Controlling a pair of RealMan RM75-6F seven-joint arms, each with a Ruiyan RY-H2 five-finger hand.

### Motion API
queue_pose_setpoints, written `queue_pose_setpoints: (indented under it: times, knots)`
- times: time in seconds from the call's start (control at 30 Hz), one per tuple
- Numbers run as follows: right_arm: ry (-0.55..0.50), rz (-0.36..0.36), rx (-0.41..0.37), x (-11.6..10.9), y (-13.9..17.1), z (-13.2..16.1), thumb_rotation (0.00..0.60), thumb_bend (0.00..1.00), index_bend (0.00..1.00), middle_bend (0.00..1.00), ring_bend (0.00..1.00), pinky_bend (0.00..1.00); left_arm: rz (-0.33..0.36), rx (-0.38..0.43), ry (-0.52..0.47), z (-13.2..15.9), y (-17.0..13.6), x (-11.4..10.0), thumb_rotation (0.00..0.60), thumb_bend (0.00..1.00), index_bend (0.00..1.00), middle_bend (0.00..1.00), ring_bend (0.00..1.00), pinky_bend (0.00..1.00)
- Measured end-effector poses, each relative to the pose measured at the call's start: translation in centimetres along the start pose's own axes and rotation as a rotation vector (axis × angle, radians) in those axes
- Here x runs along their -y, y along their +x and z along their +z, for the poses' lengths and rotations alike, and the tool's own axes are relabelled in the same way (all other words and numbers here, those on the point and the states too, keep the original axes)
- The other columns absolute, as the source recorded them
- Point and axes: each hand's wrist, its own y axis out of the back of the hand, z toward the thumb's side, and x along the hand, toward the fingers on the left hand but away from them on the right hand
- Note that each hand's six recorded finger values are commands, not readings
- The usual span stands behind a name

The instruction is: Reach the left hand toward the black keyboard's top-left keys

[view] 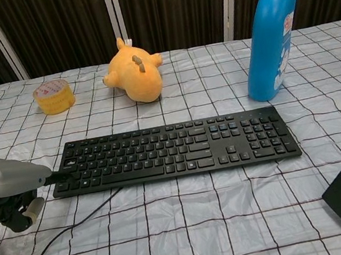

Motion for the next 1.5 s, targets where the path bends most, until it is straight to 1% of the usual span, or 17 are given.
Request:
queue_pose_setpoints:
  times: [0.23,0.43,0.63,1.07,1.17,1.2,1.27,1.3,1.33,1.4,1.43,1.47,1.5]
  knots:
    - [-0.004,0.000,-0.002,0.0,0.0,0.0,0.600,0.10,0.07,0.00,0.00,0.04,-0.013,0.005,0.008,0.3,0.3,0.4,0.600,0.81,0.03,0.83,0.71,0.48]
    - [-0.007,-0.004,0.002,-0.1,0.0,0.0,0.600,0.10,0.07,0.00,0.00,0.04,-0.025,-0.001,0.010,0.2,0.6,0.6,0.600,0.81,0.07,0.83,0.70,0.48]
    - [-0.009,-0.006,0.002,-0.1,0.0,0.0,0.600,0.10,0.07,0.00,0.00,0.04,-0.036,-0.005,0.008,0.1,0.7,0.9,0.600,0.81,0.07,0.83,0.71,0.48]
    - [-0.008,-0.002,0.006,-0.1,0.0,-0.1,0.600,0.10,0.07,0.00,0.00,0.04,-0.030,0.007,0.002,0.4,0.4,0.7,0.600,0.80,0.08,0.83,0.70,0.48]
    - [-0.004,0.000,0.008,-0.1,0.0,-0.2,0.600,0.10,0.07,0.00,0.00,0.04,-0.018,0.011,-0.013,0.3,0.2,0.2,0.600,0.81,0.07,0.82,0.70,0.47]
    - [-0.004,0.000,0.008,-0.1,0.0,-0.2,0.600,0.10,0.07,0.00,0.00,0.04,-0.005,0.014,-0.019,0.3,0.0,-0.2,0.600,0.81,0.07,0.82,0.69,0.47]
    - [-0.003,0.001,0.009,0.0,0.0,-0.2,0.600,0.10,0.07,0.00,0.00,0.04,0.025,0.023,-0.033,0.3,-0.4,-1.0,0.600,0.80,0.06,0.77,0.65,0.43]
    - [-0.003,0.001,0.008,0.0,0.0,-0.2,0.600,0.10,0.07,0.00,0.00,0.04,0.051,0.029,-0.046,0.2,-0.8,-1.5,0.600,0.80,0.05,0.74,0.62,0.41]
    - [-0.003,0.001,0.008,0.0,0.0,-0.2,0.600,0.10,0.07,0.00,0.00,0.04,0.074,0.034,-0.055,0.2,-1.1,-2.0,0.600,0.79,0.04,0.67,0.56,0.36]
    - [-0.001,-0.001,0.006,-0.1,0.0,-0.1,0.600,0.10,0.07,0.00,0.00,0.04,0.137,0.045,-0.074,0.0,-1.8,-3.1,0.600,0.73,0.01,0.52,0.42,0.29]
    - [0.000,-0.001,0.007,-0.1,0.0,-0.2,0.600,0.10,0.07,0.00,0.00,0.04,0.168,0.050,-0.080,-0.2,-2.1,-3.6,0.600,0.68,0.00,0.39,0.33,0.24]
    - [0.000,-0.001,0.008,-0.1,0.0,-0.2,0.600,0.10,0.07,0.00,0.00,0.04,0.201,0.054,-0.087,-0.3,-2.5,-4.0,0.600,0.60,0.00,0.27,0.23,0.18]
    - [0.000,-0.002,0.009,-0.1,0.0,-0.2,0.600,0.10,0.07,0.00,0.00,0.04,0.247,0.059,-0.096,-0.6,-3.0,-4.6,0.600,0.54,0.00,0.18,0.17,0.14]
